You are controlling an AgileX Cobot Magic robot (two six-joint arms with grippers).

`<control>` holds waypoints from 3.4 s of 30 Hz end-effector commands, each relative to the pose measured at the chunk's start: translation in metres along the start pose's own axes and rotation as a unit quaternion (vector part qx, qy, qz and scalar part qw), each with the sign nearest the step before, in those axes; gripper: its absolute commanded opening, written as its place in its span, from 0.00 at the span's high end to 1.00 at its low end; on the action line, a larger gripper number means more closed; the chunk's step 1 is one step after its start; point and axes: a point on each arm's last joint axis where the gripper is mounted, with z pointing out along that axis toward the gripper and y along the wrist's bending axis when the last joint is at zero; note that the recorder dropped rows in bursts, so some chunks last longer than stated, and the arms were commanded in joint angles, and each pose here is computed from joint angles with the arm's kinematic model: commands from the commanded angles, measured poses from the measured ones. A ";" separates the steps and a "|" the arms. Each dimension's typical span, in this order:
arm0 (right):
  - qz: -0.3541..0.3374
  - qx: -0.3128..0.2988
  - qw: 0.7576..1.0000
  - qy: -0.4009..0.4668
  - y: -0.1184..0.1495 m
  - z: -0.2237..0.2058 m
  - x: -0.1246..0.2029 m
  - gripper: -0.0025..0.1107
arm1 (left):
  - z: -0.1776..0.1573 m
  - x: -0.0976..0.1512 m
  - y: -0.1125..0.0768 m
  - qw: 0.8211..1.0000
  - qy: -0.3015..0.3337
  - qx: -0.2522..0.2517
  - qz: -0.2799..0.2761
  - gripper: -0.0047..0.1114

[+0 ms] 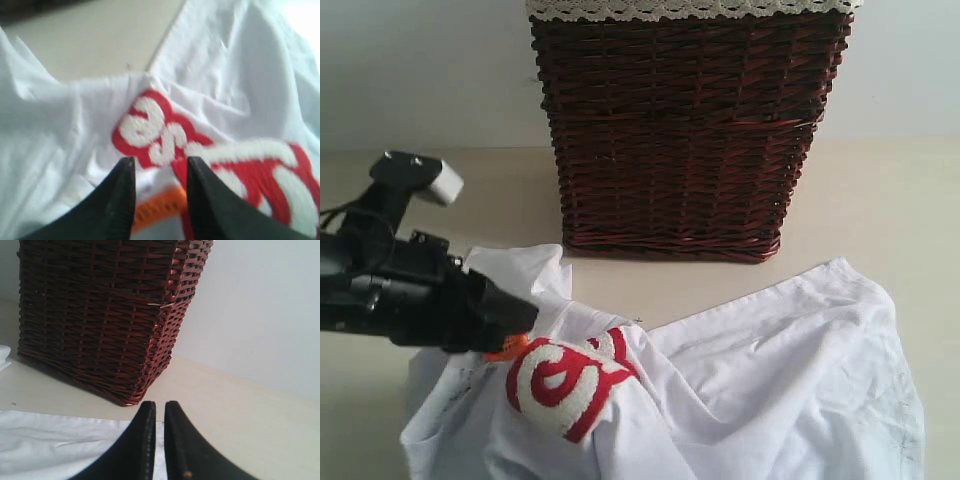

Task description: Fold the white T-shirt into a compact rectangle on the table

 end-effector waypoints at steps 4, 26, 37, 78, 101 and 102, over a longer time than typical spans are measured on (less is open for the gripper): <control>0.000 0.004 1.000 -0.004 0.000 0.000 0.001 0.90 | -0.014 -0.013 -0.019 0.997 0.009 0.077 -0.014 0.57; 0.000 0.003 1.000 -0.003 0.000 0.000 0.001 0.90 | -0.023 0.073 -0.009 0.973 0.173 -0.014 -0.151 0.75; 0.000 0.003 1.000 -0.003 0.000 0.000 0.001 0.90 | -0.019 0.082 0.001 0.977 0.126 -0.058 -0.164 0.48; 0.000 0.003 1.000 -0.003 0.000 0.000 0.001 0.90 | -0.016 0.100 0.019 0.965 0.073 -0.143 -0.206 0.54; 0.000 0.003 1.000 -0.003 0.000 0.000 0.001 0.90 | -0.015 0.108 0.010 0.961 0.127 -0.101 -0.225 0.96; 0.000 0.003 1.000 -0.003 0.000 0.000 0.001 0.90 | -0.018 0.107 0.008 0.963 0.118 -0.098 -0.222 0.96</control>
